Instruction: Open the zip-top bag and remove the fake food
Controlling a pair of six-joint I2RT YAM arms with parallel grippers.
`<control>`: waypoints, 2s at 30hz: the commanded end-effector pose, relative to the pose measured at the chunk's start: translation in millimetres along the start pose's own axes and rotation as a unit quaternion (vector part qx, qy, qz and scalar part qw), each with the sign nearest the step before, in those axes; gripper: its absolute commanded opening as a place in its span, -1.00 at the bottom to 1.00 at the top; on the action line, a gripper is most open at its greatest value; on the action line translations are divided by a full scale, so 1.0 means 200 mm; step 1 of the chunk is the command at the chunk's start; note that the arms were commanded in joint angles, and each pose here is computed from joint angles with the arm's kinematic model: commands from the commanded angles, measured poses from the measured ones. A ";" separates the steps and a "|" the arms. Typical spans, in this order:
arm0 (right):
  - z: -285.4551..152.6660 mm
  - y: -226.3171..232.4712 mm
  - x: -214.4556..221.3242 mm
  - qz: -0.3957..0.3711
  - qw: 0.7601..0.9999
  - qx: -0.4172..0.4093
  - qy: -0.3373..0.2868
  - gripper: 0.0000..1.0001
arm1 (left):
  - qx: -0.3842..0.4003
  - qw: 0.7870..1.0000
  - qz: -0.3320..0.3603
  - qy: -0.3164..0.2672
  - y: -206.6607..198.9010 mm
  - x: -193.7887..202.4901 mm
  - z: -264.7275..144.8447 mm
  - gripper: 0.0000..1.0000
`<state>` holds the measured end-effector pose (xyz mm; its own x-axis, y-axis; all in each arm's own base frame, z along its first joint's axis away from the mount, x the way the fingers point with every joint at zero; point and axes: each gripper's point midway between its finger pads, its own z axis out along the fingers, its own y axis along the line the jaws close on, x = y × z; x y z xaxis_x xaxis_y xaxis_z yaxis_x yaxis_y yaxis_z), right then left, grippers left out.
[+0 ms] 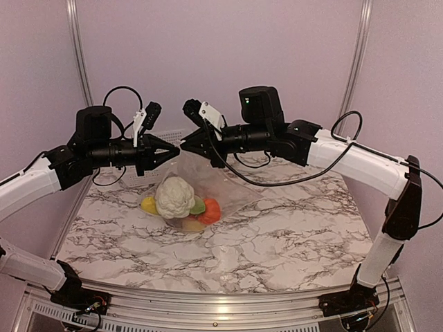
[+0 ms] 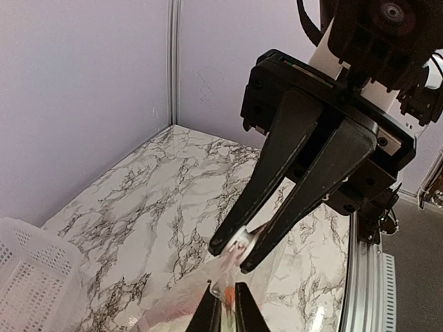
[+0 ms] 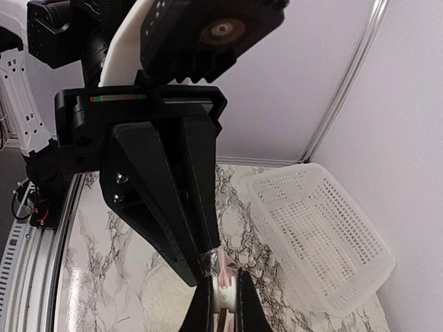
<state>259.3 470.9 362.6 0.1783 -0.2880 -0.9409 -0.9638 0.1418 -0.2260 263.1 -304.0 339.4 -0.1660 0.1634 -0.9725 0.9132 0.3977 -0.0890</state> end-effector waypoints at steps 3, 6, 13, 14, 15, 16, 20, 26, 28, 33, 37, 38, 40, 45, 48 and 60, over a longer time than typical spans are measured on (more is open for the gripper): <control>-0.02 0.04 -0.05 0.001 1.000 -0.016 -0.011 -1.00 | 0.004 0.999 0.013 -0.030 -0.01 -0.09 0.00 -1.00; -0.02 0.04 -0.01 0.007 1.000 -0.011 0.001 -1.00 | -0.014 0.999 -0.008 -0.050 0.03 -0.12 -0.03 -1.00; -0.12 0.01 0.15 0.028 0.999 0.011 0.036 -1.00 | -0.039 0.995 -0.038 -0.088 0.09 -0.13 -0.11 -1.00; -0.14 0.00 0.19 0.033 0.998 0.015 0.043 -1.00 | -0.037 0.994 -0.041 -0.091 0.09 -0.13 -0.11 -1.00; -0.16 -0.01 0.22 0.037 0.998 0.019 0.048 -1.00 | -0.037 0.994 -0.045 -0.094 0.10 -0.13 -0.12 -1.00; -0.18 -0.02 0.23 0.040 0.998 0.022 0.050 -1.00 | -0.040 0.993 -0.048 -0.097 0.10 -0.13 -0.13 -1.00; -0.23 -0.02 0.29 0.051 0.997 0.025 0.061 -1.00 | -0.054 0.991 -0.060 -0.110 0.15 -0.13 -0.16 -1.00; -0.30 -0.01 0.37 0.066 0.994 0.039 0.083 -1.00 | -0.081 0.983 -0.083 -0.140 0.25 -0.14 -0.22 -1.00; -0.34 -0.02 0.41 0.075 0.992 0.048 0.090 -1.00 | -0.088 0.982 -0.087 -0.146 0.28 -0.15 -0.24 -1.00; -0.47 0.00 0.52 0.099 0.987 0.067 0.111 -1.00 | -0.094 0.980 -0.098 -0.144 0.33 -0.12 -0.24 -1.00; -0.55 0.03 0.60 0.116 0.982 0.080 0.127 -1.00 | -0.100 0.978 -0.112 -0.145 0.37 -0.11 -0.25 -1.00; -0.57 0.04 0.62 0.119 0.981 0.082 0.131 -1.00 | -0.100 0.977 -0.113 -0.149 0.37 -0.11 -0.26 -1.00; -0.60 0.05 0.65 0.124 0.979 0.088 0.136 -1.00 | -0.102 0.976 -0.115 -0.152 0.39 -0.11 -0.27 -1.00; -0.66 0.10 0.71 0.137 0.974 0.094 0.153 -0.98 | -0.100 0.975 -0.123 -0.153 0.41 -0.10 -0.26 -1.00; -0.68 0.11 0.72 0.137 0.974 0.091 0.156 -0.97 | -0.087 0.977 -0.121 -0.154 0.40 -0.11 -0.25 -1.00; -0.53 0.11 0.34 0.120 0.989 0.013 0.088 -0.15 | 0.054 0.993 -0.068 -0.076 0.11 -0.08 -0.05 -1.00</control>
<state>232.3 338.4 279.7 -0.1386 -0.4559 -0.8792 -0.9539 0.2999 -0.0052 297.2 -273.5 341.3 -0.3094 -0.0849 -0.9471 0.8682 0.3811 -0.3178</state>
